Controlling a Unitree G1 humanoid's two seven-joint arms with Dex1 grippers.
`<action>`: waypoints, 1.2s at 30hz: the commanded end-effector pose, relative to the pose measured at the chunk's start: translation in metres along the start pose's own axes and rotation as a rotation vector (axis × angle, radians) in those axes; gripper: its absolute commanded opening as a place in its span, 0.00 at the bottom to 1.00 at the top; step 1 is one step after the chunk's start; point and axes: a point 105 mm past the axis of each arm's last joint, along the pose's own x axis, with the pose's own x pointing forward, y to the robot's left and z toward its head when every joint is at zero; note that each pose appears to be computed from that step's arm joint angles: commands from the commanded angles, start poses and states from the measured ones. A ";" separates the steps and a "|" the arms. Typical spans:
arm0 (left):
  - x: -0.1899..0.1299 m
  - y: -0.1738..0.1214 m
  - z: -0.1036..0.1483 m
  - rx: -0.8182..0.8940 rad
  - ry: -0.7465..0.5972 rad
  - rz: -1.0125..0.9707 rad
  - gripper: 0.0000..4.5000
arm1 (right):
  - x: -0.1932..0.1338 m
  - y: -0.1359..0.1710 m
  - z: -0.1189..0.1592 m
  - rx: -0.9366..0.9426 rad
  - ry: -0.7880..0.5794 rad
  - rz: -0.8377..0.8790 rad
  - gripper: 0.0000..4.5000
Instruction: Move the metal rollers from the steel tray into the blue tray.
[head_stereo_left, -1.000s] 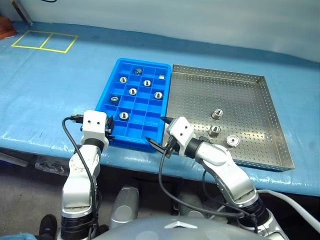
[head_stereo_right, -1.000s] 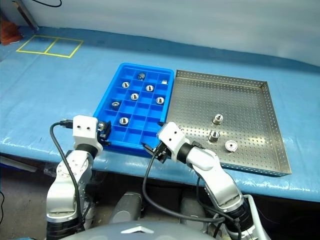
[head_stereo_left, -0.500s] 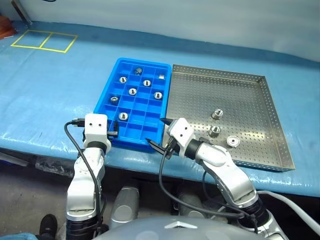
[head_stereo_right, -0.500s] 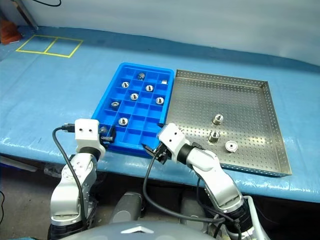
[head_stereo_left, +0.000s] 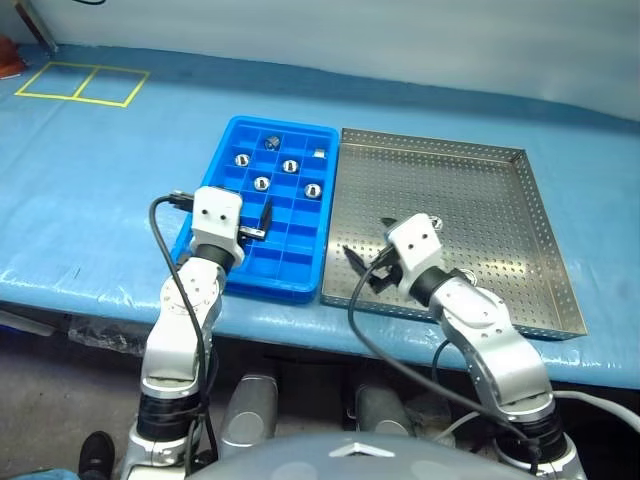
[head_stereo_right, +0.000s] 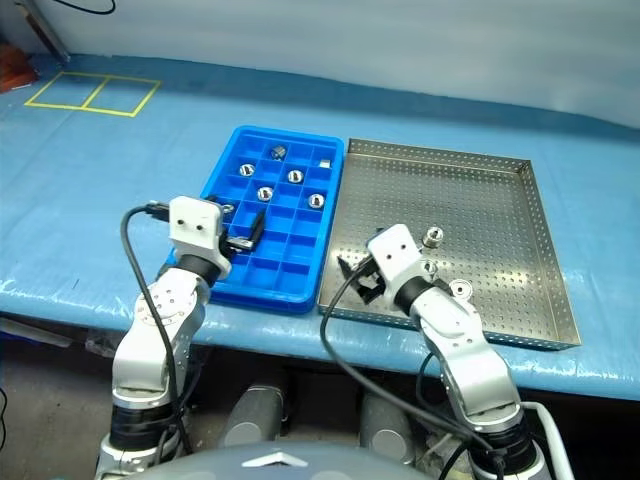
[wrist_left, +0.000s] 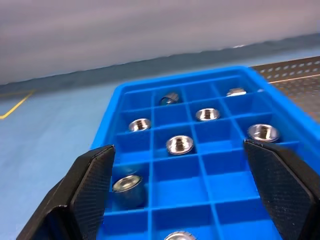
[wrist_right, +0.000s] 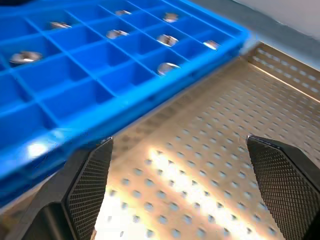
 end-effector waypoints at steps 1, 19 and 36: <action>0.008 -0.032 0.013 0.000 -0.079 -0.206 1.00 | -0.002 -0.042 0.000 0.067 0.076 -0.235 1.00; -0.018 -0.102 -0.004 -0.063 -0.060 -0.673 1.00 | 0.049 -0.092 -0.033 0.301 0.300 -0.415 1.00; -0.027 -0.102 -0.016 -0.058 -0.015 -0.677 1.00 | 0.069 -0.085 -0.025 0.319 0.244 -0.385 0.38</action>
